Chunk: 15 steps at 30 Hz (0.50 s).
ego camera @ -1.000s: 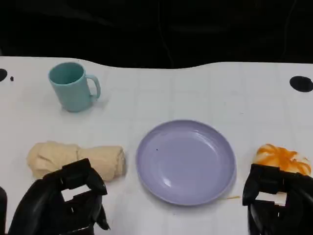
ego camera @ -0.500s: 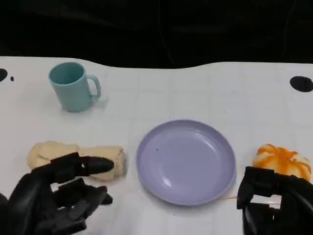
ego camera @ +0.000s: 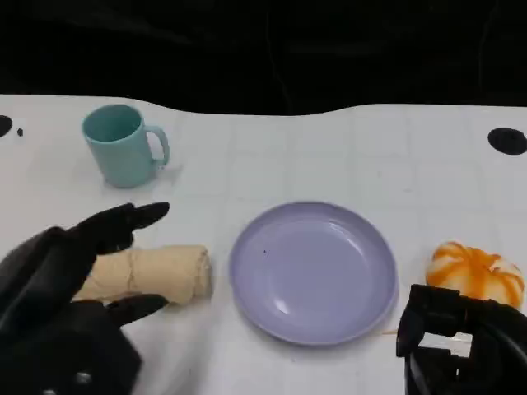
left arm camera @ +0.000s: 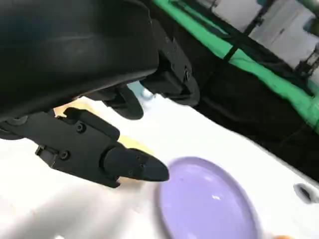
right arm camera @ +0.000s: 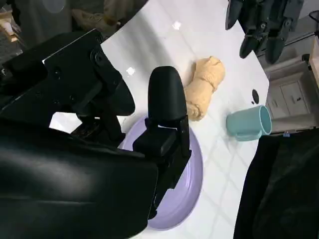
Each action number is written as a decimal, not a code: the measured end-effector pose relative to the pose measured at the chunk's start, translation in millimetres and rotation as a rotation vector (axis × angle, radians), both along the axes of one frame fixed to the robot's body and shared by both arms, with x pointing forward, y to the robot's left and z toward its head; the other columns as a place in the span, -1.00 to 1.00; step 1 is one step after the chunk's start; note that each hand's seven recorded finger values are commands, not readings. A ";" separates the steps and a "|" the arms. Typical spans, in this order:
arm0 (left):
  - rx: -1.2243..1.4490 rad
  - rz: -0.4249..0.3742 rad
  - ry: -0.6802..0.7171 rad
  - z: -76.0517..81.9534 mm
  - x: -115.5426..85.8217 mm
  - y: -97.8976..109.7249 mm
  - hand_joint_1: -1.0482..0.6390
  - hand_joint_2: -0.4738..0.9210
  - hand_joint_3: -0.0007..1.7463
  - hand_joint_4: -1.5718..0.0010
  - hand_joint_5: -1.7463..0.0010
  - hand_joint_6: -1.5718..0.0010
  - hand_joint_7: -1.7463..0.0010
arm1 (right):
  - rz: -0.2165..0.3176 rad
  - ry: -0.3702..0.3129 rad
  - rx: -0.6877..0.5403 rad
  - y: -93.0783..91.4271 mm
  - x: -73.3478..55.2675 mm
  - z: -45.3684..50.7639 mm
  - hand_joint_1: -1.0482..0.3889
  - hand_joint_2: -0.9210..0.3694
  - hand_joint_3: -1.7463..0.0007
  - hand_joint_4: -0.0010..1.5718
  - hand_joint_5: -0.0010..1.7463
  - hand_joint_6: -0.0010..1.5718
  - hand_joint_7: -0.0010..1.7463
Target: Grasp the towel on the left side of the plate with the left hand and place it into the plate.
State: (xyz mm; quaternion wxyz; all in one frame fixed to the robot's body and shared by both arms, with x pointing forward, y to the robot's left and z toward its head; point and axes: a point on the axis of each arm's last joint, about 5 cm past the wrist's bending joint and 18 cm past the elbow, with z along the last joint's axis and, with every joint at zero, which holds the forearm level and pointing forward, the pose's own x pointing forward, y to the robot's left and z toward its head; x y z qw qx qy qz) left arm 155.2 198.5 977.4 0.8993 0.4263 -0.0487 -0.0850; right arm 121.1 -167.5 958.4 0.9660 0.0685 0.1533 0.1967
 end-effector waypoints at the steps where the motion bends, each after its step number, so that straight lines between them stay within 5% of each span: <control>1: 0.098 -0.006 -0.006 1.2 2.6 -0.8 -0.43 1.00 -0.87 0.63 0.66 0.57 1.00 | 0.001 0.001 0.001 0.1 0.0 0.1 0.54 -0.39 -0.62 0.04 1.00 -0.14 0.88; 7: 0.412 -0.030 0.030 1.8 17.8 -11.7 -0.46 0.99 -0.95 0.64 0.70 0.64 1.00 | -0.001 0.002 0.001 0.3 -0.2 0.6 0.54 -0.38 -0.62 0.03 1.00 -0.15 0.88; 15: 0.508 -0.035 0.174 -26.2 45.3 -22.0 -0.39 0.87 -1.00 0.58 0.75 0.60 0.99 | -0.005 -0.001 -0.001 0.4 -1.7 1.6 0.54 -0.39 -0.62 0.04 1.00 -0.14 0.88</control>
